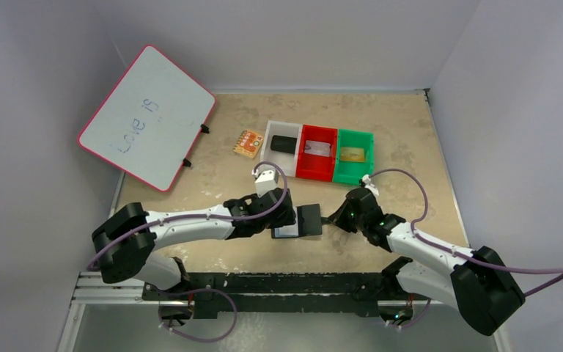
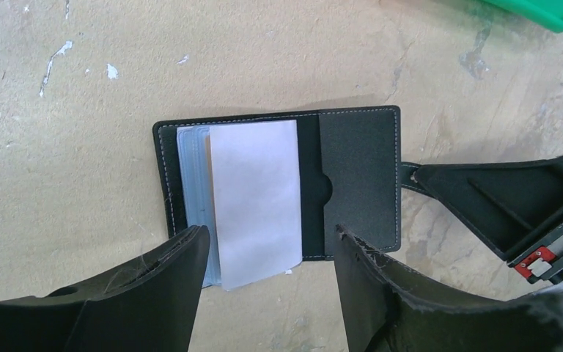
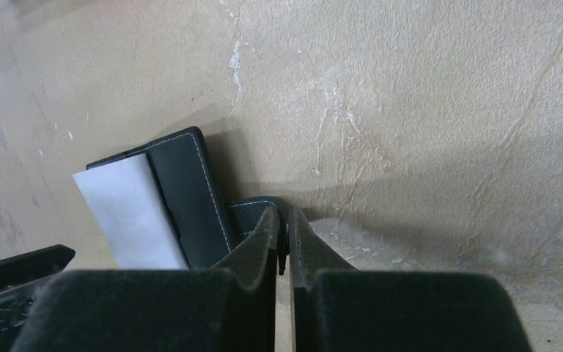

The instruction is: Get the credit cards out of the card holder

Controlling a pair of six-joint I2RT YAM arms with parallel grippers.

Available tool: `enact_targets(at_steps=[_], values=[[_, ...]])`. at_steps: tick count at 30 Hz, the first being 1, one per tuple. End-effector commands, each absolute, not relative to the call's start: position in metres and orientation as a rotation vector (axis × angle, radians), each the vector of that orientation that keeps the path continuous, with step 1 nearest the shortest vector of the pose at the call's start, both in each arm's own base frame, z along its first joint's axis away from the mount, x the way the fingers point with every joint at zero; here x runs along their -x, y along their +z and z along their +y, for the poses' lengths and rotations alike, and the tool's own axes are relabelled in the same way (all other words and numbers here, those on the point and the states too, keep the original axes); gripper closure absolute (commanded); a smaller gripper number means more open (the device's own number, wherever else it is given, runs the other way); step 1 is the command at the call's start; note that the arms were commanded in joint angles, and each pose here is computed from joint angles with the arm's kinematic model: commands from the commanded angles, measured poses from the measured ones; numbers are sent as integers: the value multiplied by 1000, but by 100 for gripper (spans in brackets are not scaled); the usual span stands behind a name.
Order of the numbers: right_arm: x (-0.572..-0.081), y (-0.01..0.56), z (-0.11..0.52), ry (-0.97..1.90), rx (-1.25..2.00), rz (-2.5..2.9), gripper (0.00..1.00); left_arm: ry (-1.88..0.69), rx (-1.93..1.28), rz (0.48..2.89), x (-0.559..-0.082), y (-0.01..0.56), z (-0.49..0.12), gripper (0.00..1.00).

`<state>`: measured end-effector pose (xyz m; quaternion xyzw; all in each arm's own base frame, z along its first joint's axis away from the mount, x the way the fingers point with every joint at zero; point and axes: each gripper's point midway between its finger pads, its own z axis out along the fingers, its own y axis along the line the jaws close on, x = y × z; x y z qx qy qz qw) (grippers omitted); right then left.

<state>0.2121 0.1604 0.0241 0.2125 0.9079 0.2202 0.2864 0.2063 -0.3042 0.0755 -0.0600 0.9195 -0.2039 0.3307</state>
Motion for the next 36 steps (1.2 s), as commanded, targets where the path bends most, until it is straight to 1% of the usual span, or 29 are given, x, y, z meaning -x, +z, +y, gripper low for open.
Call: enact_targets(at_steps=[1,4,12,22,31,36], values=[[-219,30,163,605,-577,2401,98,-533,157,2396,-210,79,-307,37],[-220,31,164,607,-576,2398,98,-564,145,2419,-207,72,-315,37],[-221,32,163,600,-572,2395,98,-549,127,2459,-205,55,-322,38],[-220,28,163,601,-569,2403,97,-600,121,2423,-209,74,-332,42],[-219,28,163,615,-571,2397,97,-537,120,2436,-208,72,-325,42],[-218,27,164,614,-569,2401,97,-460,130,2436,-211,69,-316,39]])
